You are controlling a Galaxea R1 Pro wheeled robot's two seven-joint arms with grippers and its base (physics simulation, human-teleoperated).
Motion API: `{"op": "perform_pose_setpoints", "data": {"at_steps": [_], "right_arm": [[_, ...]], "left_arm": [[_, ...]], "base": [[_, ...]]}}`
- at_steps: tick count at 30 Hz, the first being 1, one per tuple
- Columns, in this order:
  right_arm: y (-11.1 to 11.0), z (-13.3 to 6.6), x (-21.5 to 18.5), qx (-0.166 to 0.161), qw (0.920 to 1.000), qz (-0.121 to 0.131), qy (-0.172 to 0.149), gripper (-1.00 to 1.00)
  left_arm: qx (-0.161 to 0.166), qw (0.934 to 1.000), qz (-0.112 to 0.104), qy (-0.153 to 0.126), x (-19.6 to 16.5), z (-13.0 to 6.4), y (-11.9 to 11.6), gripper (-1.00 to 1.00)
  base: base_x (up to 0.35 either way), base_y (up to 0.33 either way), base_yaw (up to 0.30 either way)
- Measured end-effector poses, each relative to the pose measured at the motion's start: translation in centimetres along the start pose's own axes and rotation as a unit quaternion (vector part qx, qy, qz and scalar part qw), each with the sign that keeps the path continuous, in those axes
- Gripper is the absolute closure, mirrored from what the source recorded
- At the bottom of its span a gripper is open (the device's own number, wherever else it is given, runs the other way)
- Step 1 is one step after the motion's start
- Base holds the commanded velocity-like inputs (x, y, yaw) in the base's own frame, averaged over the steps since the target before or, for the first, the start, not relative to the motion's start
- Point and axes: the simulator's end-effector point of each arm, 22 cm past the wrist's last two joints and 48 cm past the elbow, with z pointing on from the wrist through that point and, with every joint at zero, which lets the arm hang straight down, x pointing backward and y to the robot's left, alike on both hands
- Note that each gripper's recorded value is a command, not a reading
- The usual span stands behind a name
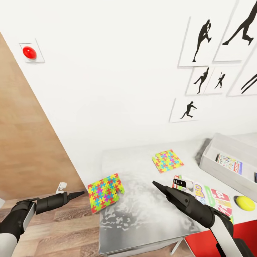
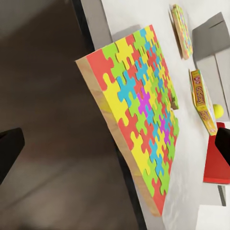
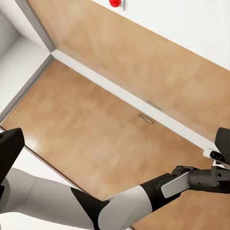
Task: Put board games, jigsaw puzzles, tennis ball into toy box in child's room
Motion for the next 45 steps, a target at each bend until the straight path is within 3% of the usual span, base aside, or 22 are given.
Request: {"op": "perform_pose_setpoints", "data": {"at_steps": [45], "right_arm": [[0.00,0.00,0.00,0.000,1.0000,0.000,0.000,-1.00]], "left_arm": [[0.000,1.0000,0.000,0.000,0.03,0.04,-0.01,-1.00]], "base": [[0.000,-0.063,0.000]]}}
